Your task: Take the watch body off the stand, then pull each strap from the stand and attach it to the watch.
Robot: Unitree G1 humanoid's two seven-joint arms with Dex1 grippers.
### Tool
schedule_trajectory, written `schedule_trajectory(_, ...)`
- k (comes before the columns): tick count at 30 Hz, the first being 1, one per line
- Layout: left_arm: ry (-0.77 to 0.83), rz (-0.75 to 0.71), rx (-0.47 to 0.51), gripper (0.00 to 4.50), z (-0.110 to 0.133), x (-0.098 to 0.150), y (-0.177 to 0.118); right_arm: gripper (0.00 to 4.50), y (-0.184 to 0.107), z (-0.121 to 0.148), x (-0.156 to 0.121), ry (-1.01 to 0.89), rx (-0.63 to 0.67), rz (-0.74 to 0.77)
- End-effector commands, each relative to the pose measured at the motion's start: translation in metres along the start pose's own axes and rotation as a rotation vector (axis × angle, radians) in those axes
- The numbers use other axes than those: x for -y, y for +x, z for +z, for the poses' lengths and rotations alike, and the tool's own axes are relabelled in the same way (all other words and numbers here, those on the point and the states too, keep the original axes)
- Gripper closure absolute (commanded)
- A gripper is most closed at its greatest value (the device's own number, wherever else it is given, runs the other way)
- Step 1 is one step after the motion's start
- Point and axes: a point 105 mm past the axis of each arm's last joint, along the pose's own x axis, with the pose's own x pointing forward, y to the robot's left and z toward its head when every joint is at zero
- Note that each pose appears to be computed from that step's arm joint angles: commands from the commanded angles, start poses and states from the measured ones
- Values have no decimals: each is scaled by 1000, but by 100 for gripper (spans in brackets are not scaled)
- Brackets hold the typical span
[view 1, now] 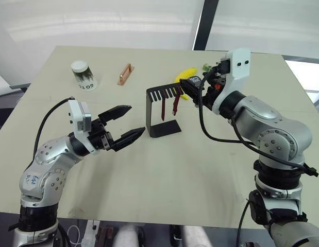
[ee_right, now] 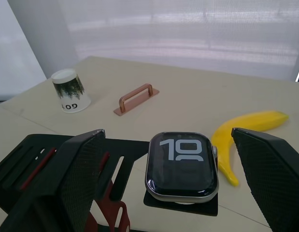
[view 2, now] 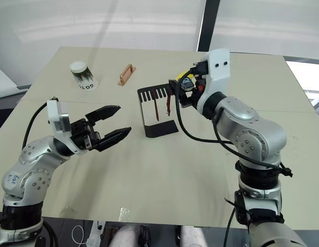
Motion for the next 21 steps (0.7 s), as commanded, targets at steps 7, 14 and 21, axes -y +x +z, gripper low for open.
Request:
schedule_trajectory(7,62,-1,3,5,8,4,0,0,0,4,3,2,28,-14)
schedule_trajectory(14,84,21,1,5,11,-2,-2,0,3,-2,3,9,22,-16)
schedule_trajectory(21,87,25,1,0,11,0,-1,57,3,-3,1,-1,19,0)
